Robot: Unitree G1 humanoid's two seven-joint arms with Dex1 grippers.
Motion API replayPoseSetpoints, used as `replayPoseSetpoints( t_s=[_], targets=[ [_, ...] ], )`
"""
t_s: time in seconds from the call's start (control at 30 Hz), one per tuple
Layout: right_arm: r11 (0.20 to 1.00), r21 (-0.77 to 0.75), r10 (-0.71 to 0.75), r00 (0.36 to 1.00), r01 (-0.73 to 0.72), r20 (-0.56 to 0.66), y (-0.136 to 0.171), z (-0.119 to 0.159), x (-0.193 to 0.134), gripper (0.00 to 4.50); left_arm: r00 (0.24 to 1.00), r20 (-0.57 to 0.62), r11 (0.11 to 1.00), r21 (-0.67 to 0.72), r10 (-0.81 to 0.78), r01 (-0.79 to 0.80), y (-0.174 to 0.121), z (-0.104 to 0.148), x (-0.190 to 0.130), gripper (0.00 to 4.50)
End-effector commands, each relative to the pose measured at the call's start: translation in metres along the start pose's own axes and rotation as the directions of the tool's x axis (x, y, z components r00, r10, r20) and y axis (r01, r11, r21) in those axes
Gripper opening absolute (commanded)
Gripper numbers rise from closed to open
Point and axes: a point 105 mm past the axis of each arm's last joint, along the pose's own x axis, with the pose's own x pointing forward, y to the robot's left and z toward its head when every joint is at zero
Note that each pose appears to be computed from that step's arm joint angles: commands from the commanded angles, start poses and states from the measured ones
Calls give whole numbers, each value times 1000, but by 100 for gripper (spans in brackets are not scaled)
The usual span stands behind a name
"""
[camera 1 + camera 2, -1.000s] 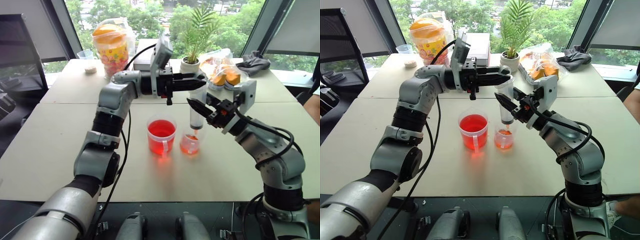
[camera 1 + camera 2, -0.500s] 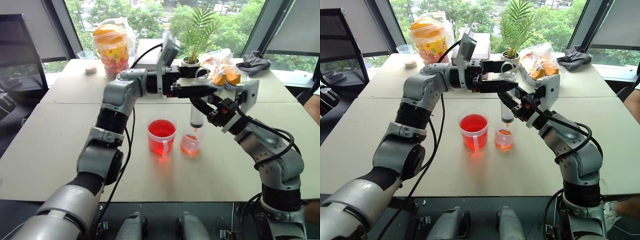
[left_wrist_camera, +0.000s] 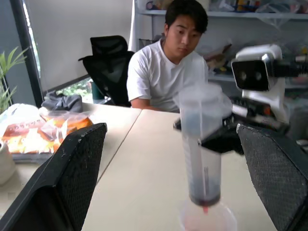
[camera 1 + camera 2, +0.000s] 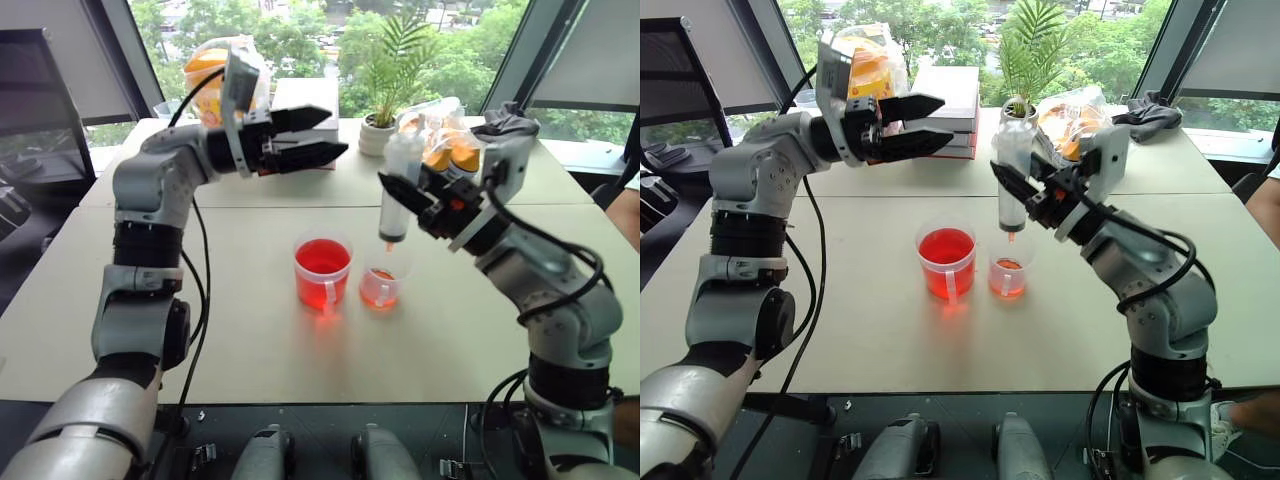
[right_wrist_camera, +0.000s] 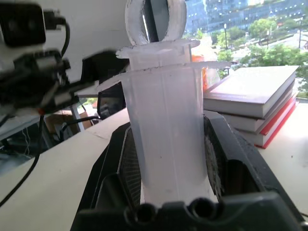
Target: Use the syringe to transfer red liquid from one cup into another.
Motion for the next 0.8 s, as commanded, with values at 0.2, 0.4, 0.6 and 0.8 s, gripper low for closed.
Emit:
replayPoseSetpoints(
  t_s=[0.2, 0.4, 0.6, 0.8],
  targets=[
    [948, -12, -303, 892, 318, -335, -83, 28, -9, 142, 990, -59, 988, 86, 131, -126, -3, -22, -27, 447],
    [907, -89, -355, 634, 412, -687, -118, -29, -40, 142, 983, -59, 984, 49, 173, -170, -11, -34, -37, 447],
    [864, -97, -340, 429, 495, -837, -143, -87, -66, 142, 976, -61, 978, 30, 208, -207, -19, -44, -45, 447],
    [868, -52, -259, 360, 494, -896, -139, -122, -71, 142, 973, -35, 974, 14, 228, -228, -25, -45, -49, 447]
  ],
)
